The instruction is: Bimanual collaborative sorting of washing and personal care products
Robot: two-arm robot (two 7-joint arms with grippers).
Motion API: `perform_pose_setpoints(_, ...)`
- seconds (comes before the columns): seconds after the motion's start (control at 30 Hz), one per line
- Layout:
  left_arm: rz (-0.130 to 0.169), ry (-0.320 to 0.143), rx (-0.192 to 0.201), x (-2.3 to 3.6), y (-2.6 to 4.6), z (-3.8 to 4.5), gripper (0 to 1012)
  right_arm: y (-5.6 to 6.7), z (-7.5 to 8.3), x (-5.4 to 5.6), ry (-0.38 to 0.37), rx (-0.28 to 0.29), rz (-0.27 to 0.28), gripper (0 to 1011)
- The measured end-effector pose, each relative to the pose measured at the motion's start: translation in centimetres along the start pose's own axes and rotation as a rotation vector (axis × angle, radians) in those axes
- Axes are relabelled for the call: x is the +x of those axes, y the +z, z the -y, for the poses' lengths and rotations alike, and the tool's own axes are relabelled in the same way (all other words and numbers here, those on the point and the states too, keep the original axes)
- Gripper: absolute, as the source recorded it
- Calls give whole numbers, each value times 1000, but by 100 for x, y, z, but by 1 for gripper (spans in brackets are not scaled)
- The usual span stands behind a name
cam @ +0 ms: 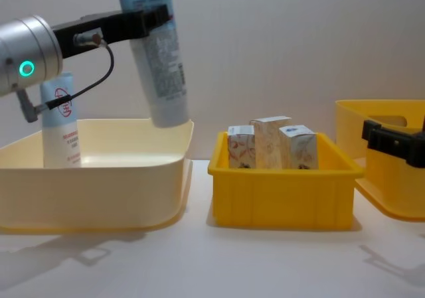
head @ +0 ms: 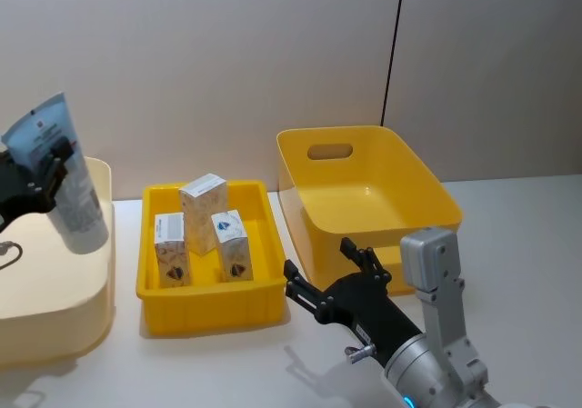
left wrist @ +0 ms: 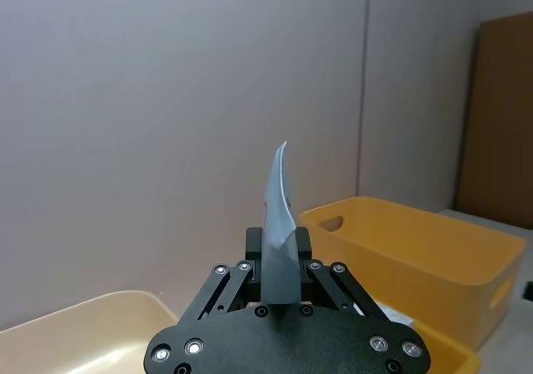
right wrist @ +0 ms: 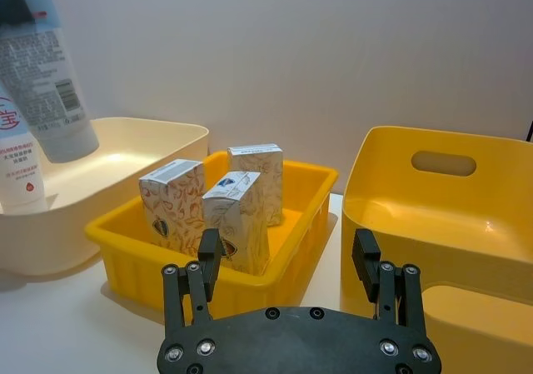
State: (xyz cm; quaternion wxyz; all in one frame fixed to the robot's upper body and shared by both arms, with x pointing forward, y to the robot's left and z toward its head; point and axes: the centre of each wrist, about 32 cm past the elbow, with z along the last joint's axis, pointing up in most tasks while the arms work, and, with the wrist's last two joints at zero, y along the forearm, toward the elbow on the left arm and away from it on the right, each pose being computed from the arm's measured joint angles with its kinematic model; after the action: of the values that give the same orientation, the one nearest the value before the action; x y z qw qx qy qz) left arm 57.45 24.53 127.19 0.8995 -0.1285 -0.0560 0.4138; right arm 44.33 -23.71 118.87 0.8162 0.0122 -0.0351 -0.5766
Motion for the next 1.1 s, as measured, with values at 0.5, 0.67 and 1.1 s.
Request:
perform_pose_setpoints(0.5,-60,-218,-46,-146,32,77,203,0,0,0,0,0,0,1001)
perform_pose_setpoints(0.67,-82,-298,-52,-222,13,121,203,0,0,0,0,0,0,1001)
perform_pose_setpoints(1.1,-130,-473,-48,-452,-72,243,203,2,0,0,3,1,0,1001)
